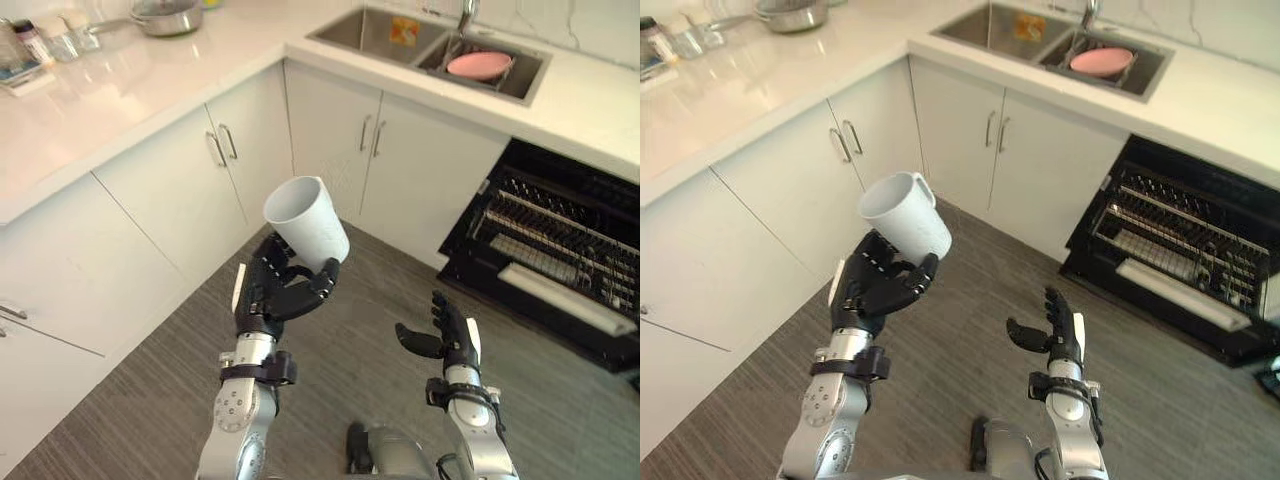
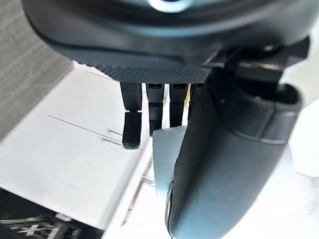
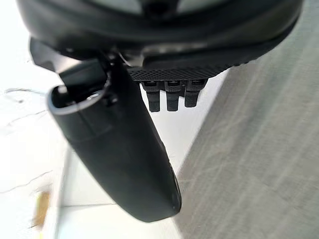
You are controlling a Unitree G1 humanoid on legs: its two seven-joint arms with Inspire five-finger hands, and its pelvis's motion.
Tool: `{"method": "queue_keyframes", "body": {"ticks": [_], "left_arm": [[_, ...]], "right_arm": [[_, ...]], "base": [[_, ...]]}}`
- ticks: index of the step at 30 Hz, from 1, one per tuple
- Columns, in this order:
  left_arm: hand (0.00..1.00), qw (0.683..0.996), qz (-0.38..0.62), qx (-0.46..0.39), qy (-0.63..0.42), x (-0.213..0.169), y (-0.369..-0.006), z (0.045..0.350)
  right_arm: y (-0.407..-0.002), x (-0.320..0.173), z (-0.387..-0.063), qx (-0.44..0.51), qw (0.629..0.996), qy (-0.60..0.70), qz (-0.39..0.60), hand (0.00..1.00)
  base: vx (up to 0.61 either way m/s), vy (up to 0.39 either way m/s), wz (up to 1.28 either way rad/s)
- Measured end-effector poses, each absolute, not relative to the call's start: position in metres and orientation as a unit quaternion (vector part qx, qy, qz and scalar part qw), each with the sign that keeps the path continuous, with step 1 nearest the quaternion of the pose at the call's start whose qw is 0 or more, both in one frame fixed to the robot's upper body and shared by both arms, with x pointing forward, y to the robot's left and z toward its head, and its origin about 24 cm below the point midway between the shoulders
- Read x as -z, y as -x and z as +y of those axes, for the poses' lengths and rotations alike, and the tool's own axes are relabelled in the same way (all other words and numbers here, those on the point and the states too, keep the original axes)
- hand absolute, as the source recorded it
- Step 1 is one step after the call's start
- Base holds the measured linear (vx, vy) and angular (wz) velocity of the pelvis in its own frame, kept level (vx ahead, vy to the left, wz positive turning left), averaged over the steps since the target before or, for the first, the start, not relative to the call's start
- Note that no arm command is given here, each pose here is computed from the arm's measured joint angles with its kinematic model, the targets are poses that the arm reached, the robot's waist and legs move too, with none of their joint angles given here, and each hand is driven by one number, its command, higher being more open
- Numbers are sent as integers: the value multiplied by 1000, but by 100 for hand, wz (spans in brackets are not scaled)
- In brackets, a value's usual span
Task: Walk over to the sink, pick up the cup, carry it to the dishwasher, place the cup inside the dishwasher, then close the dishwasher door
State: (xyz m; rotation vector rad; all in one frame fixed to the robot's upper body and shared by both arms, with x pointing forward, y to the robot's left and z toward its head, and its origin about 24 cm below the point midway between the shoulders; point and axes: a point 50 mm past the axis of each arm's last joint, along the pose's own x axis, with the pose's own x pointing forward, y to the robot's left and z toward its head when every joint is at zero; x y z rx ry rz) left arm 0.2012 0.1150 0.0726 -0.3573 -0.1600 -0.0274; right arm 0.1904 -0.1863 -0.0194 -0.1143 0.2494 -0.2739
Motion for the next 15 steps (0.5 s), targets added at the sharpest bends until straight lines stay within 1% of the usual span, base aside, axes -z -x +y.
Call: {"method": "queue_keyframes", "body": {"ticks": [4,7,11,15], "left_arm": [[30,977,-98,9,190,-82,-193,117],[30,977,-96,1,189,-80,-191,120],[30,979,-86,-19,181,-74,-189,128],[30,980,-92,-36,173,-76,-192,134]], "right_arm": [[-195,-1,-182,134,987,48,75,90],[-197,2,-183,135,986,47,80,90],[-203,17,-186,133,983,58,112,90],[-204,25,-178,127,982,46,130,90]], "base": [[268,-20,-27],[232,111,-21],[330,306,-56],[370,326,-45]]}}
